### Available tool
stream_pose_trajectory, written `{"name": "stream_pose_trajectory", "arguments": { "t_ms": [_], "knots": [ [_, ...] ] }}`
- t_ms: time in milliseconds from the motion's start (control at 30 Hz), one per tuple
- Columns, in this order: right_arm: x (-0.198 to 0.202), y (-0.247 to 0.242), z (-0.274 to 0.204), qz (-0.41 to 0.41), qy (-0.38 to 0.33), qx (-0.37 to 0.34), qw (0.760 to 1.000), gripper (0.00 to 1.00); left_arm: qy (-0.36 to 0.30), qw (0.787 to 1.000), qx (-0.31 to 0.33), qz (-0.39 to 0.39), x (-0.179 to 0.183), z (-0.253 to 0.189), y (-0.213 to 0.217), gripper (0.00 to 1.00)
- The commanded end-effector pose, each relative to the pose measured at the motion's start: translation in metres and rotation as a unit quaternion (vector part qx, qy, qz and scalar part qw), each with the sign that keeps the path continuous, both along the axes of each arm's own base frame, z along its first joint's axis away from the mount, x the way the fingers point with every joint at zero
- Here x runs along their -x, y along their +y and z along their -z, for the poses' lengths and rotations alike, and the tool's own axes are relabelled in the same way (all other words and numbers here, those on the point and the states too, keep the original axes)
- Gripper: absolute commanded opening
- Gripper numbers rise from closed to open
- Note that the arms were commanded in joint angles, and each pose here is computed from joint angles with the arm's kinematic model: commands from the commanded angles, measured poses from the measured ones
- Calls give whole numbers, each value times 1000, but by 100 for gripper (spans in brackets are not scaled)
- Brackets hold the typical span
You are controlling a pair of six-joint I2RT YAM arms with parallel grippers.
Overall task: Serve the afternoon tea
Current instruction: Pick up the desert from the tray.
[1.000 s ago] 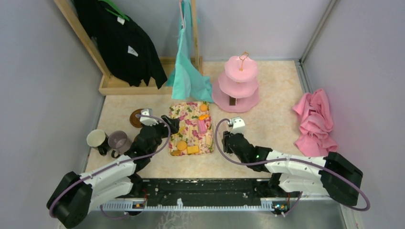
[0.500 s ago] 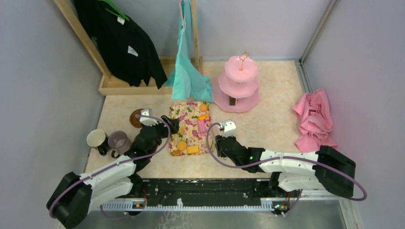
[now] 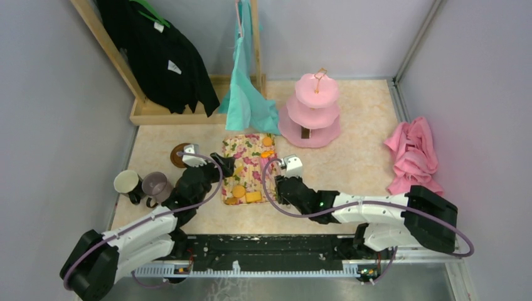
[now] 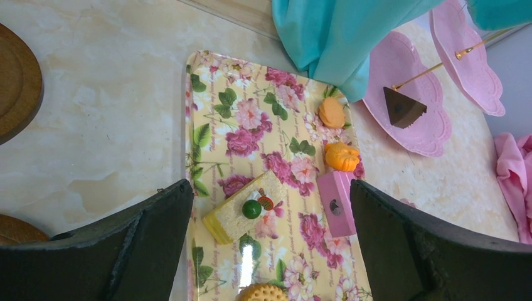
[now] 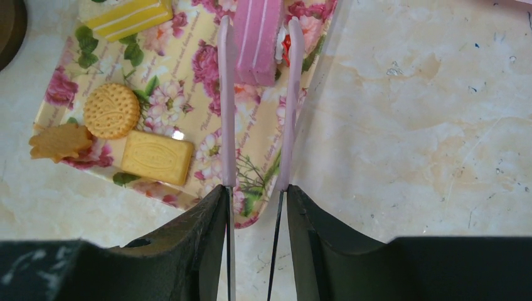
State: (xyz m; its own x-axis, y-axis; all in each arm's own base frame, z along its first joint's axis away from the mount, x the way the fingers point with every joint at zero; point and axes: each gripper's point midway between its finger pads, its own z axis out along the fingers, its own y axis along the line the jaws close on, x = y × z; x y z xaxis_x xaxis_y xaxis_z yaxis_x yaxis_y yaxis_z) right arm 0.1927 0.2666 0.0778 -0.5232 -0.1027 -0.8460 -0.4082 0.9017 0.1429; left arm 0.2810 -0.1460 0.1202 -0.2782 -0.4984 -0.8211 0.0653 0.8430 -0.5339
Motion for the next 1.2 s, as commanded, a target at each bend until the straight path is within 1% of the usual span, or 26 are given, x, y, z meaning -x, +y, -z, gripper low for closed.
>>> {"name": "stream_pose_trajectory", "arguments": {
  "t_ms": [0,500,1167],
  "knots": [
    [-7,22,-26,8,-13,-42,999,39,-4,1000,6,-8,0,-1,5,99],
    [-11,38,-23,13,0,-43,999,40,-6,1000,9,-7,2,0,7,99],
    [-13,44,-9,21,15,-24,999,42,-5,1000,11,-6,4,2,12,99]
  ]
}}
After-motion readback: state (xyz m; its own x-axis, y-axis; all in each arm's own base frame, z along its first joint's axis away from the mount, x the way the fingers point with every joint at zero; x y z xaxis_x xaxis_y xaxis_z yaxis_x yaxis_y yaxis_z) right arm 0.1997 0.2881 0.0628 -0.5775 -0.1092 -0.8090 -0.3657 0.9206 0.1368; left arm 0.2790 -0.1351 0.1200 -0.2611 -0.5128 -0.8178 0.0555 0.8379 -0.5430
